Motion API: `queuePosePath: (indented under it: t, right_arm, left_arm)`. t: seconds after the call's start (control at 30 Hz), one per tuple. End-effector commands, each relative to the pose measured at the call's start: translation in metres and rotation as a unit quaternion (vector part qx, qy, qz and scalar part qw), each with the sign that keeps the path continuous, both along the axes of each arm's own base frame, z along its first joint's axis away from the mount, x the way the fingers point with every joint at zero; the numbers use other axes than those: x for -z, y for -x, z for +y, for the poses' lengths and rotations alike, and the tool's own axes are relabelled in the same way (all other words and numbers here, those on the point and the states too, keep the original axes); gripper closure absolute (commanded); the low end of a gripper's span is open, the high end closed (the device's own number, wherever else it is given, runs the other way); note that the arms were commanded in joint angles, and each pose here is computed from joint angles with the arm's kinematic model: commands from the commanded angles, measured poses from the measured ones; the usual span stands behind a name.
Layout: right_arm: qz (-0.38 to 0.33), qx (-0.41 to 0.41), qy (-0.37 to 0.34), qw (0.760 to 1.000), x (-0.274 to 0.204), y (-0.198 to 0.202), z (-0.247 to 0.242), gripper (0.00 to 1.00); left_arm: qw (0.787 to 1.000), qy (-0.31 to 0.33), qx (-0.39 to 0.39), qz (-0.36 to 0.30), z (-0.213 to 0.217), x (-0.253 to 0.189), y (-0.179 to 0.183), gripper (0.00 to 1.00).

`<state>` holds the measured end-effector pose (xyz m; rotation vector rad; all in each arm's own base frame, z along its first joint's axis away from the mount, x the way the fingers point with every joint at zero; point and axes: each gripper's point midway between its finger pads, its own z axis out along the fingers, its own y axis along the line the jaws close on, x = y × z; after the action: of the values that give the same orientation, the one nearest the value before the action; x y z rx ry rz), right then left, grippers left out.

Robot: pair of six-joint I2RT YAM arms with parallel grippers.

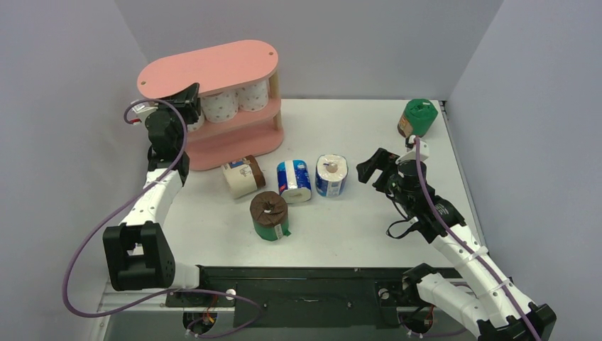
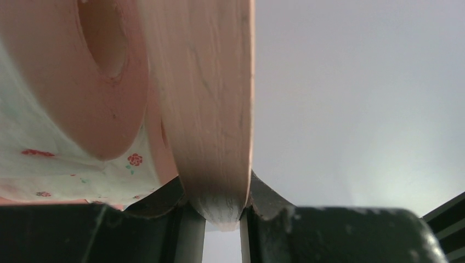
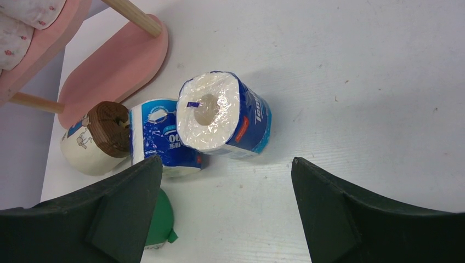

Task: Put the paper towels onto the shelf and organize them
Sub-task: Move the shelf to the center of the board.

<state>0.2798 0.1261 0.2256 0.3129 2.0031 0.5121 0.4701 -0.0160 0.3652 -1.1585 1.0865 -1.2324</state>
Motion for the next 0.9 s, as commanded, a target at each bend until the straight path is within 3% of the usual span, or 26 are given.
queuePosePath:
  t: [0.0, 0.4, 0.63, 0.87]
  right_arm:
    - [-0.011, 0.012, -0.002, 1.0, -0.005, -0.002, -0.005, 0.17]
    - [-0.031, -0.004, -0.039, 0.999, -0.029, -0.013, 0.012, 0.16]
    - [-0.087, -0.044, -0.153, 0.983, -0.082, -0.037, 0.055, 0.08]
    - [-0.132, -0.089, -0.262, 0.952, -0.151, -0.081, 0.111, 0.08]
  left_arm:
    - [0.989, 0.003, 0.123, -0.076, -0.06, -0.042, 0.015, 1.0]
    - [0.983, 0.013, 0.163, -0.089, -0.071, -0.053, 0.024, 1.0]
    - [0.979, 0.019, 0.184, -0.087, -0.078, -0.052, 0.028, 1.0]
    - [0.98, 0.014, 0.182, -0.078, -0.071, -0.044, 0.031, 1.0]
